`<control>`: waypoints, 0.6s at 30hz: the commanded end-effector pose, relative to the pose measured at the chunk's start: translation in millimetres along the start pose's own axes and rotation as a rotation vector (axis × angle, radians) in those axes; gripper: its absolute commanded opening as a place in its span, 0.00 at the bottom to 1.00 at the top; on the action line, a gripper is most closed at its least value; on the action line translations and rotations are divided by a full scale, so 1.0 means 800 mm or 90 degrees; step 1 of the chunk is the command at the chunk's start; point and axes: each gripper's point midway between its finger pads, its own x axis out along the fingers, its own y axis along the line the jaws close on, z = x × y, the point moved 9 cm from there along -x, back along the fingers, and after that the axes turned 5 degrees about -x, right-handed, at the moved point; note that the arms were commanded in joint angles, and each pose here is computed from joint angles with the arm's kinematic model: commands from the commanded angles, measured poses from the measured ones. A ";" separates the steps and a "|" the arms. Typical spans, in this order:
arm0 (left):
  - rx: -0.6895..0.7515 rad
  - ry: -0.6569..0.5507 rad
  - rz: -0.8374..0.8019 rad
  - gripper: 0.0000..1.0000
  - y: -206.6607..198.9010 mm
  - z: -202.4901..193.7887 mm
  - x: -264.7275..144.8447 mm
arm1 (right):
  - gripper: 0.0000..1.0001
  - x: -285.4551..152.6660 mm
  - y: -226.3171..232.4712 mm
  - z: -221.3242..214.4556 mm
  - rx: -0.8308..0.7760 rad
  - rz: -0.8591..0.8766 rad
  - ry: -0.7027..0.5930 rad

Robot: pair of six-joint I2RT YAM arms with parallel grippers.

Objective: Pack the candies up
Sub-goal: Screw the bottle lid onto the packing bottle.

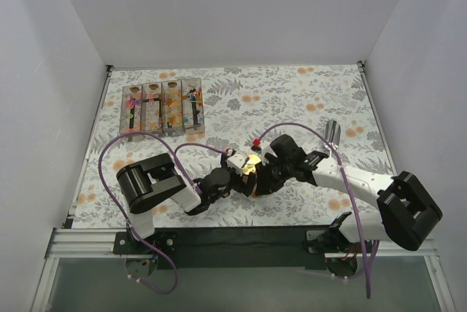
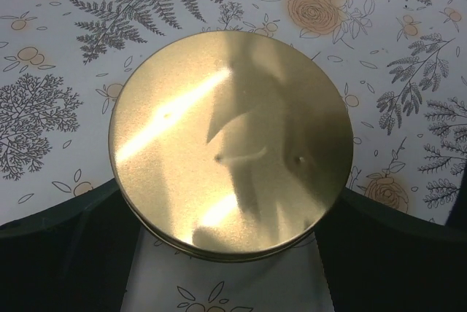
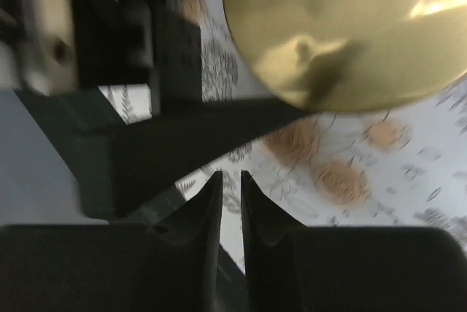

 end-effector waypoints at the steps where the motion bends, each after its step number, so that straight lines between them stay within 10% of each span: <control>1: 0.000 0.158 0.055 0.82 0.024 -0.061 -0.023 | 0.22 -0.003 0.014 -0.015 0.077 0.002 0.000; 18: 0.006 0.156 0.049 0.82 0.022 -0.058 -0.019 | 0.43 -0.022 -0.064 0.136 -0.048 0.018 -0.046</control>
